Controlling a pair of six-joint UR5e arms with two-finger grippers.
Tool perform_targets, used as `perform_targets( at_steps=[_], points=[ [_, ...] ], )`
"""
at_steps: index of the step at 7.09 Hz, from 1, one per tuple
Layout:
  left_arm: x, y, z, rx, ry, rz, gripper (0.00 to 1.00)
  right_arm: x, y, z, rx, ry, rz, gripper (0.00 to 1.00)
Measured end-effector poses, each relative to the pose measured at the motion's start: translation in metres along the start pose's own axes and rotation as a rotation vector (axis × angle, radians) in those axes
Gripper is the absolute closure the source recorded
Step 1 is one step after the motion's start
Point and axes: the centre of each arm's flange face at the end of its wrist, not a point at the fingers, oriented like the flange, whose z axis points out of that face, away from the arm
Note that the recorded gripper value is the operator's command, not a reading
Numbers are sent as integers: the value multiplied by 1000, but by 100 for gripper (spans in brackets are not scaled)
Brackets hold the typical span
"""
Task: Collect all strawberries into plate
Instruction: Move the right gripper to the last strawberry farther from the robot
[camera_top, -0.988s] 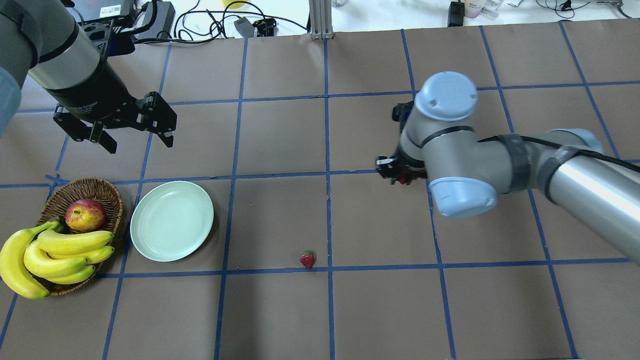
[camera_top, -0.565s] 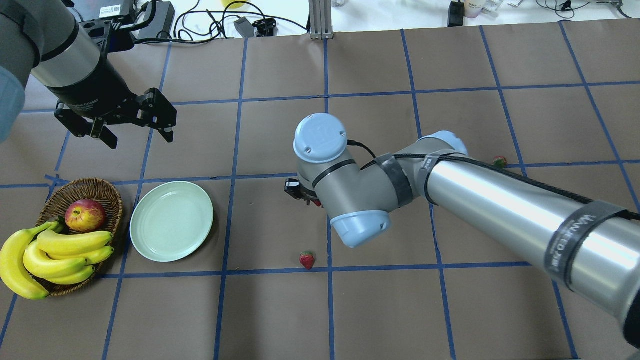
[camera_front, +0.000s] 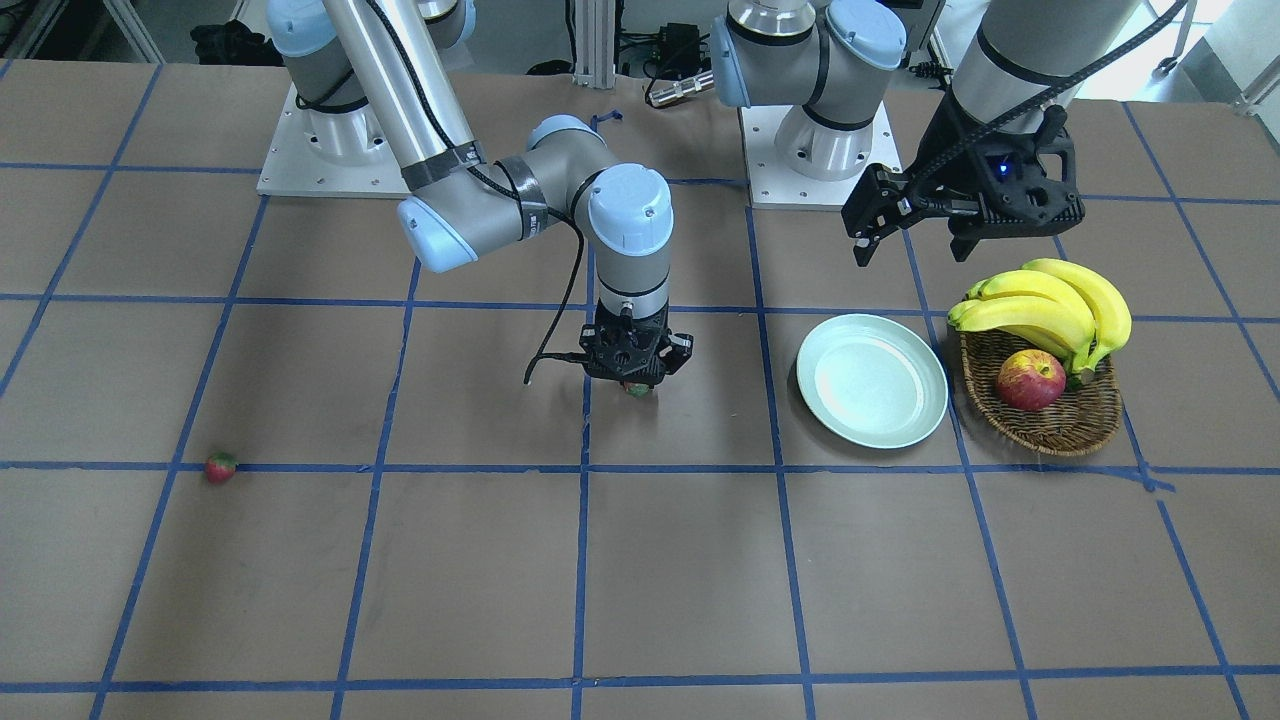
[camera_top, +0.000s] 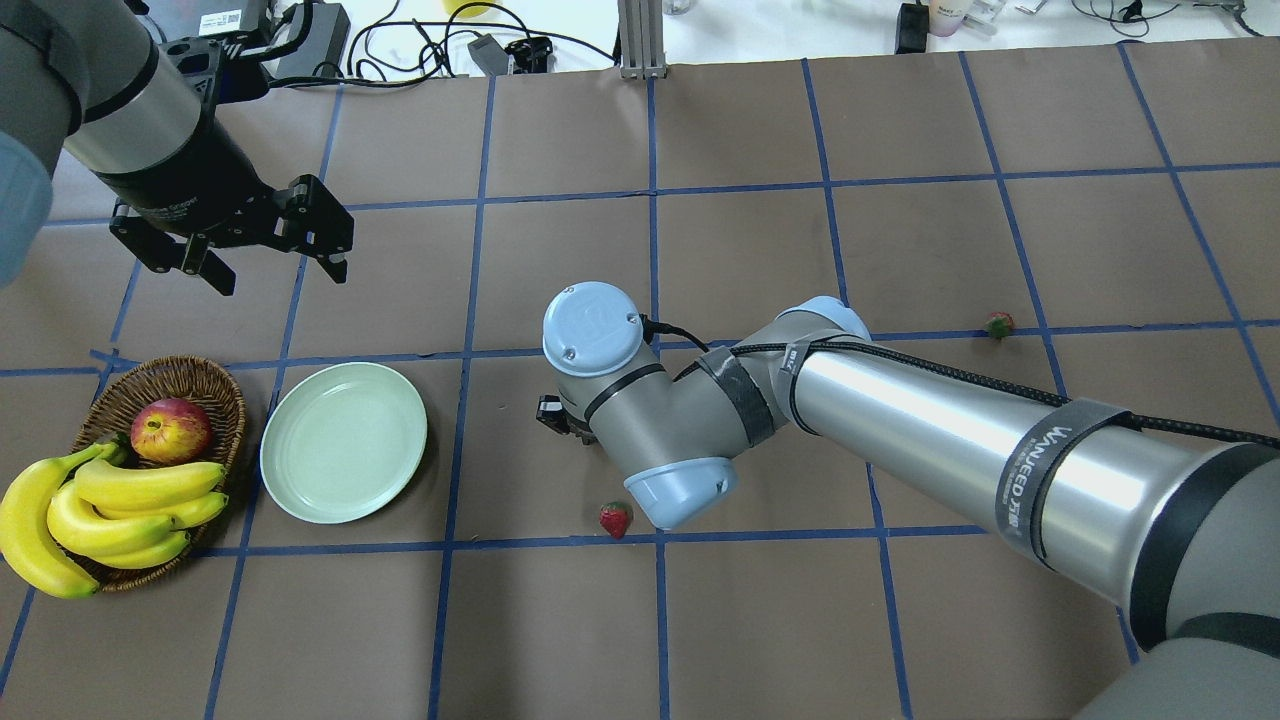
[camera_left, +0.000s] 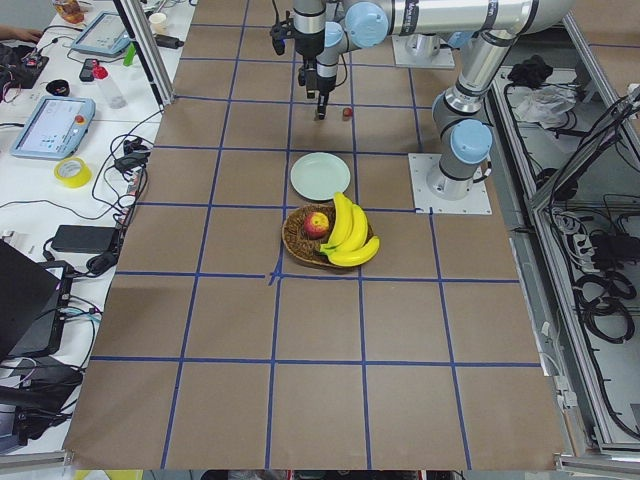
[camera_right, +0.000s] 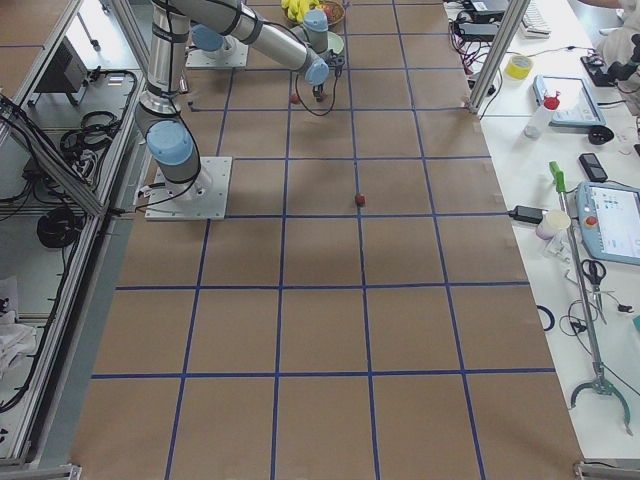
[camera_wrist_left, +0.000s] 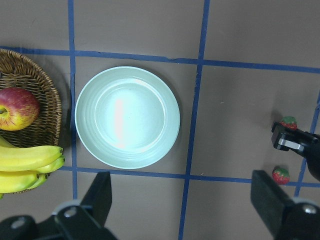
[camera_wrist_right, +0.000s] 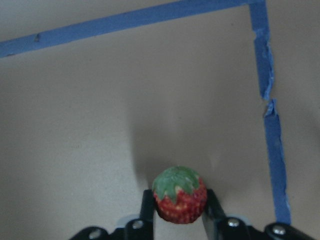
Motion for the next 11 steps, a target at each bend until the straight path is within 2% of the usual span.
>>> perform_targets(
  at_steps=[1, 2, 4, 5, 7, 9, 11],
  points=[
    [0, -1, 1, -2, 0, 1, 0, 1, -5, -15, 4, 4, -21, 0],
    [0, -1, 1, -3, 0, 2, 0, 20, -23, -40, -3, 37, -71, 0],
    [0, -2, 3, -6, 1, 3, 0, 135, -101, -88, -58, 116, -170, 0],
    [0, -2, 3, -7, 1, 3, 0, 210, -138, -95, -85, 124, -194, 1],
    [0, -2, 3, -7, 1, 3, 0, 359, -187, -94, -85, 146, -123, 6],
    [1, -2, 3, -5, 1, 3, 0, 405, -206, -65, -81, 156, -13, 7],
    [2, -2, -2, 10, 1, 1, 0, 414, -216, -47, -46, 170, 109, 9]
  ],
)
